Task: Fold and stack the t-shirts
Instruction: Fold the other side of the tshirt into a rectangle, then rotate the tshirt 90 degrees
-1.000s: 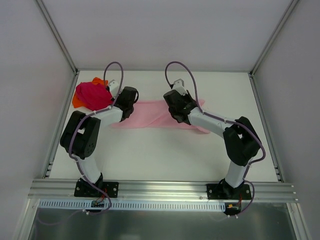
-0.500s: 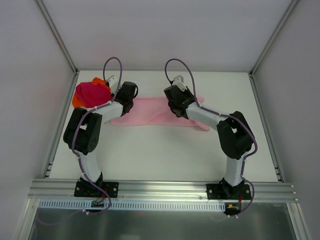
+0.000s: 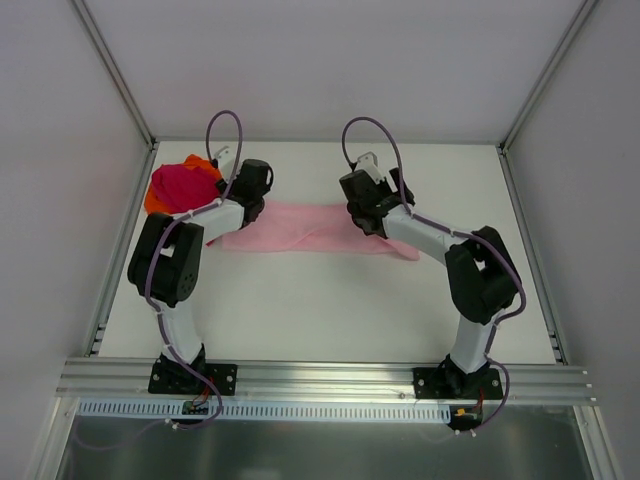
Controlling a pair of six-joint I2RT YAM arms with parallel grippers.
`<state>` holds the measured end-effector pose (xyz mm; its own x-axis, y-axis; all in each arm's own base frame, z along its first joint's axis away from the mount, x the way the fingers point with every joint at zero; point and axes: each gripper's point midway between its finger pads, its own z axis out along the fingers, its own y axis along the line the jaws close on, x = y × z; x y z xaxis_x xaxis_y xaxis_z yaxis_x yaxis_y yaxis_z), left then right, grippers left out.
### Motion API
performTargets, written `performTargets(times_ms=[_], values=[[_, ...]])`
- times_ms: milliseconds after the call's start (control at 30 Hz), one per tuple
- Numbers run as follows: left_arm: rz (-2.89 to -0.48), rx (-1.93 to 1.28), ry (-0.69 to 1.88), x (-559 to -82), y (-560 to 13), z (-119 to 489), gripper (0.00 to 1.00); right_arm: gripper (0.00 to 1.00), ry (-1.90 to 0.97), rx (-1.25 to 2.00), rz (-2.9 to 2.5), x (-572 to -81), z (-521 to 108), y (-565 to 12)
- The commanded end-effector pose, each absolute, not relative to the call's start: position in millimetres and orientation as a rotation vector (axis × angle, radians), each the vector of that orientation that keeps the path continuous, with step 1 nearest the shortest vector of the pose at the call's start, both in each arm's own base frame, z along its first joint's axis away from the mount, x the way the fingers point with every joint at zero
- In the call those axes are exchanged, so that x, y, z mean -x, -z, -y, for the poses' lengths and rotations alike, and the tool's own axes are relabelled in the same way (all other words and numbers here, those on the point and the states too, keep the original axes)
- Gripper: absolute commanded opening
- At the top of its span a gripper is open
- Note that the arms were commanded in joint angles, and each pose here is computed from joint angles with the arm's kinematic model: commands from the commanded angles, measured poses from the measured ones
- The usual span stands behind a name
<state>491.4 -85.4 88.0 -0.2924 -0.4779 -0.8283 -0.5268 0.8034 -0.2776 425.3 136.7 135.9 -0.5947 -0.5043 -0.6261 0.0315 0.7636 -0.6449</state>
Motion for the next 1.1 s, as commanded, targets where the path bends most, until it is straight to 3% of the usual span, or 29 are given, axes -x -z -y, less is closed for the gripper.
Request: performTargets(times_ms=[0, 167, 267, 433, 667, 1067], values=[[-1.844, 0.731, 0.042, -490.3, -135.0, 87.2, 0.58, 0.87, 0.671, 0.256, -2.031, -421.4, -138.3, -176.4], [-1.834, 0.656, 0.118, -473.8, -146.9, 104.4, 0.57, 0.86, 0.552, 0.261, -2.080, -415.5, -150.8, -164.2], [-1.870, 0.570, 0.179, -470.6, -141.9, 126.9, 0.56, 0.81, 0.515, 0.290, -2.100, -416.8, -158.2, -155.7], [-1.946, 0.509, 0.278, -471.0, -124.9, 153.3, 0.52, 0.80, 0.548, 0.343, -2.147, -431.1, -161.5, -144.5], [-1.981, 0.445, 0.275, -436.8, -111.5, 174.8, 0.52, 0.80, 0.509, 0.349, -2.166, -452.2, -162.8, -148.2], [-2.037, 0.366, 0.115, -446.7, -85.3, 182.3, 0.50, 0.80, 0.332, 0.395, -2.353, -389.1, -181.0, -113.2]])
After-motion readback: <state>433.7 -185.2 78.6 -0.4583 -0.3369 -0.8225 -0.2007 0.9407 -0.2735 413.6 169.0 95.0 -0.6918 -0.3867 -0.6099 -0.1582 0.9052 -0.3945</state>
